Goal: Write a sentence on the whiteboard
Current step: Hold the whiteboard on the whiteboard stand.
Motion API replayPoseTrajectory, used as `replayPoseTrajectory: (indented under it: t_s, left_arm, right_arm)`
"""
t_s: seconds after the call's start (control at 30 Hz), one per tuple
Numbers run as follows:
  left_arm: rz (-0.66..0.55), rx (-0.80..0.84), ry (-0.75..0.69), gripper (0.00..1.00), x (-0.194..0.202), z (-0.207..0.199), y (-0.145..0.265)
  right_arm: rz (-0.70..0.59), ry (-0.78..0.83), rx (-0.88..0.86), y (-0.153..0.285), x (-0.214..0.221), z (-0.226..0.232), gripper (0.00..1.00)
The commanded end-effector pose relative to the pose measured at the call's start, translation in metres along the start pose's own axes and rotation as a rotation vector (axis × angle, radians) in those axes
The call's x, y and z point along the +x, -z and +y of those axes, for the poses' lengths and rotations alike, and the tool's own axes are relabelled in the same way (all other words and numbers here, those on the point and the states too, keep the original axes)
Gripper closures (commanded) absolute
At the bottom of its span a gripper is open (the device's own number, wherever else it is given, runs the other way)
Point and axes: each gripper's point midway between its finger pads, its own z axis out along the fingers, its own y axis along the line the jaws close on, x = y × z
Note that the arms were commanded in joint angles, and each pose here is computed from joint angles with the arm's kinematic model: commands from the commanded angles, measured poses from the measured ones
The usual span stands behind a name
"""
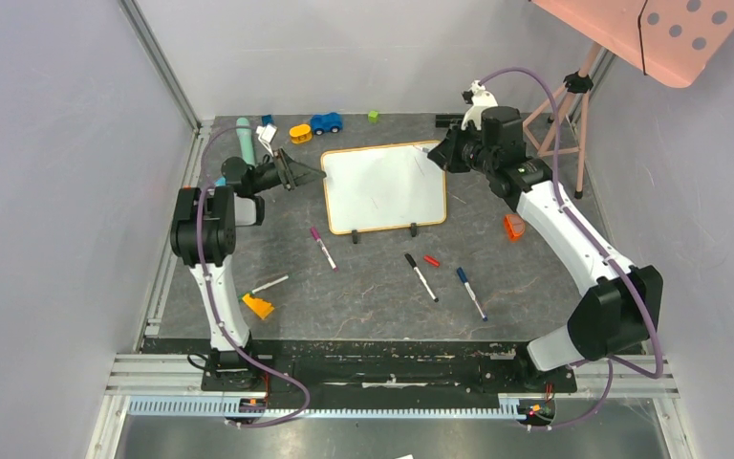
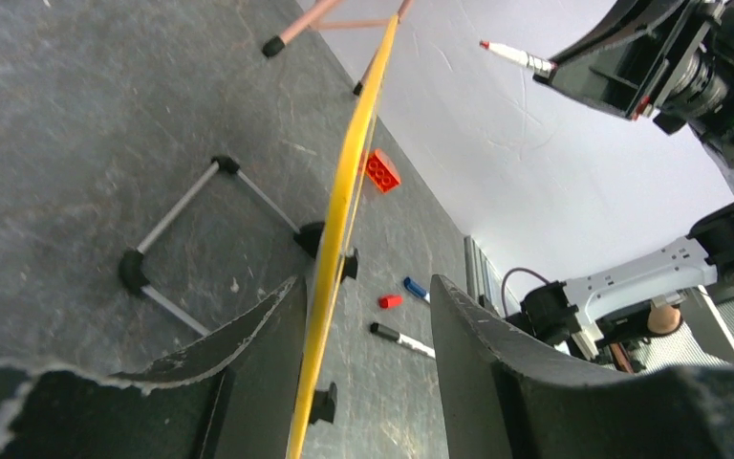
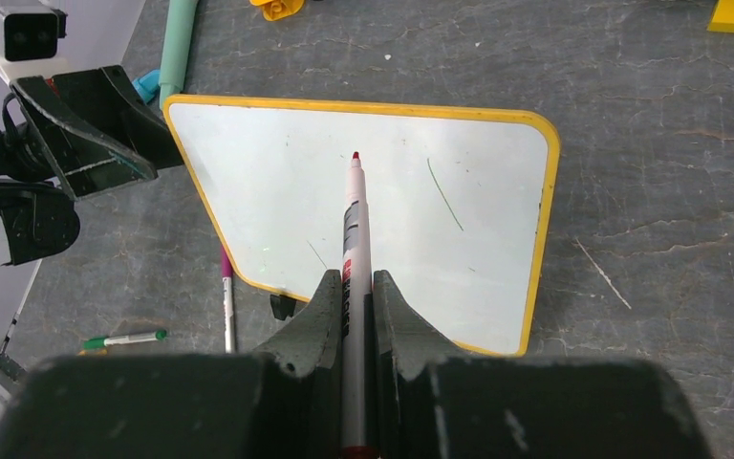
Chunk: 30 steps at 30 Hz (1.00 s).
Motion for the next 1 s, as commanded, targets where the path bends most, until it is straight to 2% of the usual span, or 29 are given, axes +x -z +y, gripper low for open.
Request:
replayPoseTrajectory:
  t_s: [0.0,0.37,0.47,0.63,0.9,0.97]
  left_arm:
    - [0.004,0.021,-0.154,0.44,0.006,-0.022,0.004]
    - [-0.014,0.006,-0.159,0.42,0.043,-0.028,0.017]
    - [-0.025,-0.015,-0.108,0.42,0.053,-0.022,0.020]
    - [-0.035,-0.041,-0.168,0.41,0.065,-0.016,0.023]
    - [-0.005,-0.042,-0.127,0.42,0.083,-0.006,0.020]
    - [-0.002,-0.044,-0.067,0.42,0.085,-0.001,0.020]
  right_arm:
    - [-0.063,0.017,-0.021,0.011,-0.013,0.007,1.00]
    - [-0.071,0.023,-0.028,0.010,-0.014,0.008,1.00]
    - [-0.074,0.024,-0.028,0.010,-0.014,0.008,1.00]
    - [-0.077,0.022,-0.032,0.007,-0.016,0.009,1.00]
    - [-0.085,0.022,-0.031,0.004,-0.018,0.008,1.00]
    - [-0.087,0.022,-0.030,0.003,-0.019,0.008,1.00]
